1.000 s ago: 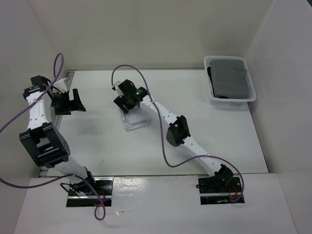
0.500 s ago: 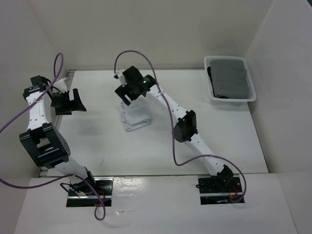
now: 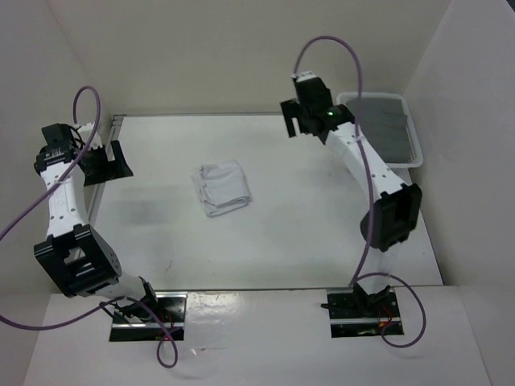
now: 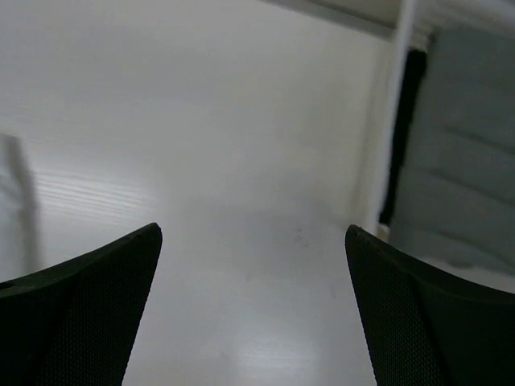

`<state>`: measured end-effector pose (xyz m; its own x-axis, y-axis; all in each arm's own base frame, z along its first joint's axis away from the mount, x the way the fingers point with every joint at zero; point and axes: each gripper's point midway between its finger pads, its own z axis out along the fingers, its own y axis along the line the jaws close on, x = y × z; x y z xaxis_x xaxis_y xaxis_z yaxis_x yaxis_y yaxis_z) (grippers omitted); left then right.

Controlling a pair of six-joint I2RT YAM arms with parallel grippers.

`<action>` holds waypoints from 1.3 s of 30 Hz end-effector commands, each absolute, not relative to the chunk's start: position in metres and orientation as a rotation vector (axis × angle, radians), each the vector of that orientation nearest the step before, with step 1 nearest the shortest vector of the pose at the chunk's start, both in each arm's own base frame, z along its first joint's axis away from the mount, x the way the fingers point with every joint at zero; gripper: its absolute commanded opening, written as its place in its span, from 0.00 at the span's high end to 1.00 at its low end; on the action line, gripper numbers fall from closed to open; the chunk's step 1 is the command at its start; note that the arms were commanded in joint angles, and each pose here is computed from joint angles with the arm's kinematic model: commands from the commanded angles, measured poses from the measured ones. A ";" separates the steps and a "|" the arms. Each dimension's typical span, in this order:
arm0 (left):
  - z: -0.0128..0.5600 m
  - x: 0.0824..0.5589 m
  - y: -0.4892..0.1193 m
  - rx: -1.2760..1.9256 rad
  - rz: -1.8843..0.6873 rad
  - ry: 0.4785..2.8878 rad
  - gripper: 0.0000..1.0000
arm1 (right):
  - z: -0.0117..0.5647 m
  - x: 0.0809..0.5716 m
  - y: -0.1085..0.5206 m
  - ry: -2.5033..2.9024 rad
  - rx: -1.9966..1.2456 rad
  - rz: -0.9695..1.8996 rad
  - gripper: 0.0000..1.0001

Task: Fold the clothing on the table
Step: Fold the skirt

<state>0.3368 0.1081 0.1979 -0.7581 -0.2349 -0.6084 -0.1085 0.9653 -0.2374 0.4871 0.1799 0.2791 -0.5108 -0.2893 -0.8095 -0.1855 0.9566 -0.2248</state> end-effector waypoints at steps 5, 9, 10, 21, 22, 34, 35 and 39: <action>0.194 0.315 0.136 -0.391 0.032 2.379 0.00 | 0.224 0.419 -0.001 2.236 0.162 -0.278 0.01; 0.184 0.304 0.129 -0.403 0.030 2.368 0.00 | 0.228 0.374 -0.058 2.176 0.321 -0.297 0.01; 0.183 0.304 0.129 -0.400 0.033 2.360 0.00 | 0.229 0.367 -0.064 2.160 0.341 -0.295 0.01; 0.170 0.302 0.126 -0.391 -0.001 2.371 0.00 | 0.217 0.319 -0.102 2.116 0.400 -0.287 0.01; 0.171 0.304 0.127 -0.388 0.003 2.363 0.00 | 0.215 0.316 -0.102 2.117 0.400 -0.287 0.01; 0.172 0.304 0.124 -0.365 -0.010 2.353 0.00 | 0.213 0.305 -0.111 2.112 0.403 -0.253 0.01; 0.172 0.305 0.122 -0.361 -0.021 2.352 0.00 | 0.213 0.306 -0.110 2.115 0.388 -0.249 0.01; 0.169 0.305 0.123 -0.364 -0.025 2.360 0.00 | 0.209 0.305 -0.108 2.127 0.373 -0.244 0.01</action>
